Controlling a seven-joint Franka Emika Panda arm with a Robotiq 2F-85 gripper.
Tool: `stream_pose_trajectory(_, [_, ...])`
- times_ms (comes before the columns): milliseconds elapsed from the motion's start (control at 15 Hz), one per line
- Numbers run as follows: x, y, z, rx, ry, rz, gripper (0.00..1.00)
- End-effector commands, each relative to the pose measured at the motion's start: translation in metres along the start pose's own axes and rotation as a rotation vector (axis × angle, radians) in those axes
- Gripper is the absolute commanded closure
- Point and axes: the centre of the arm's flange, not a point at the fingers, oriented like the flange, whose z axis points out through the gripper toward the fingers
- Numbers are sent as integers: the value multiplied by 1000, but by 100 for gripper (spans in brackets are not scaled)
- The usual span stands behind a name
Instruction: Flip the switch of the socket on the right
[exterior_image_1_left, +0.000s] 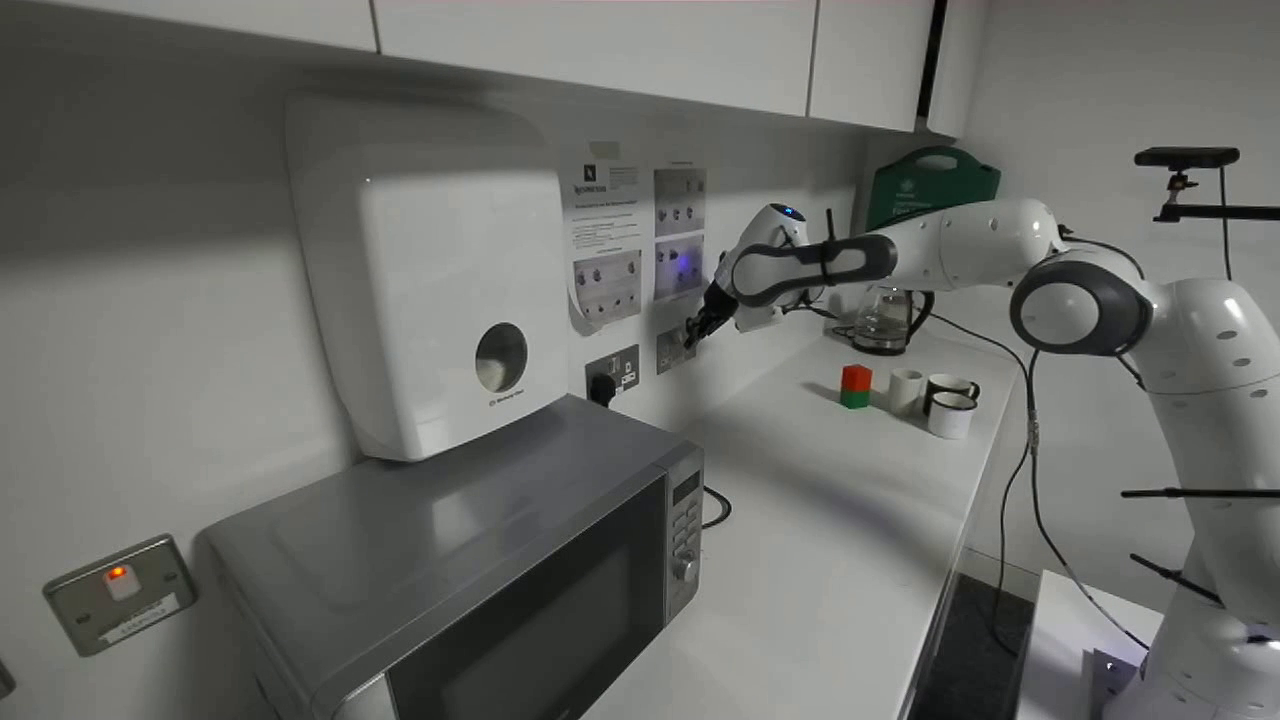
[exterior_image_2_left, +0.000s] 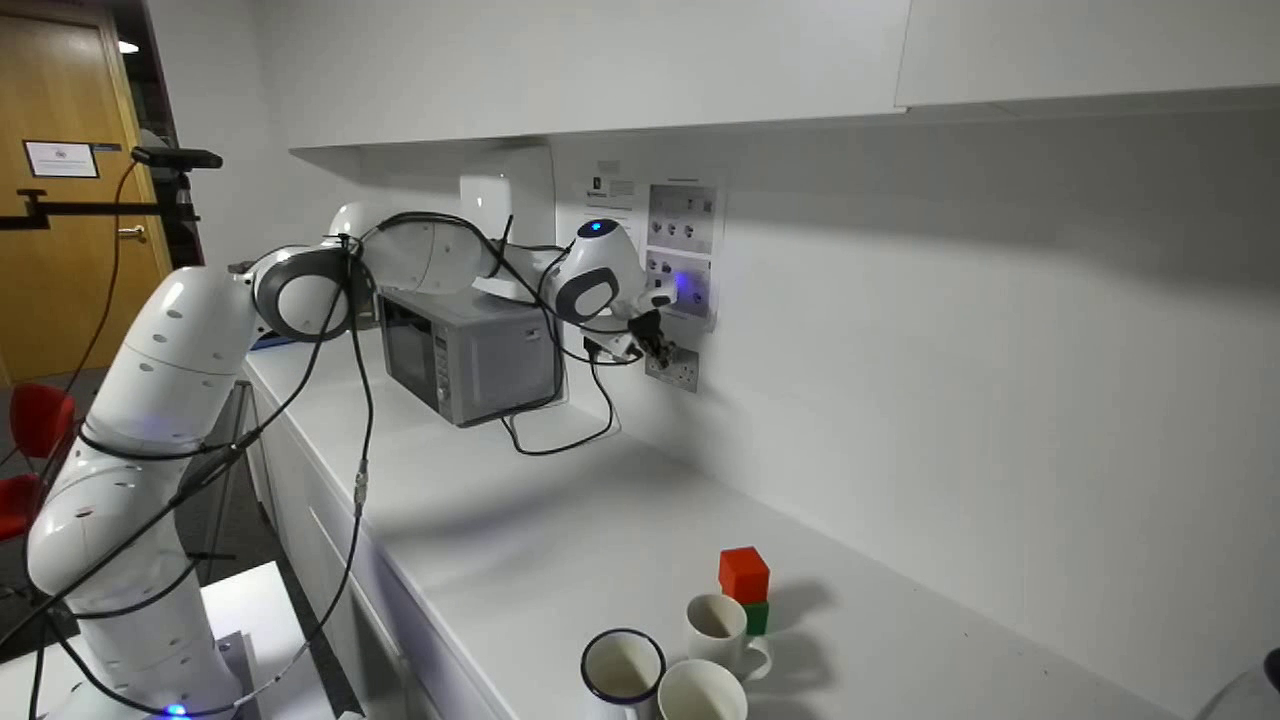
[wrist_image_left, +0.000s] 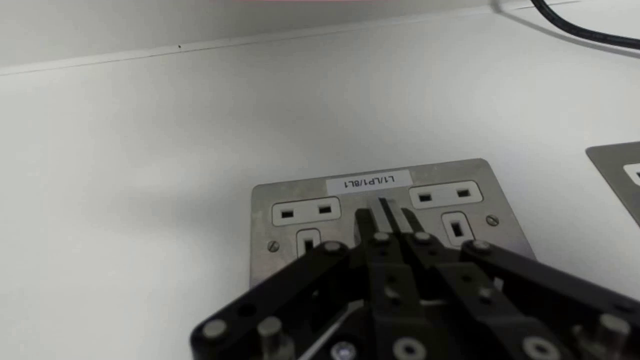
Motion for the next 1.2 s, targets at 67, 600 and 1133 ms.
stream_pose_trajectory(67, [18,7,-1,4,56,3,100])
stream_pose_trajectory(600, [21,12,5,9,62,8,100])
stream_pose_trajectory(1133, [25,11,10,17,61,7,100])
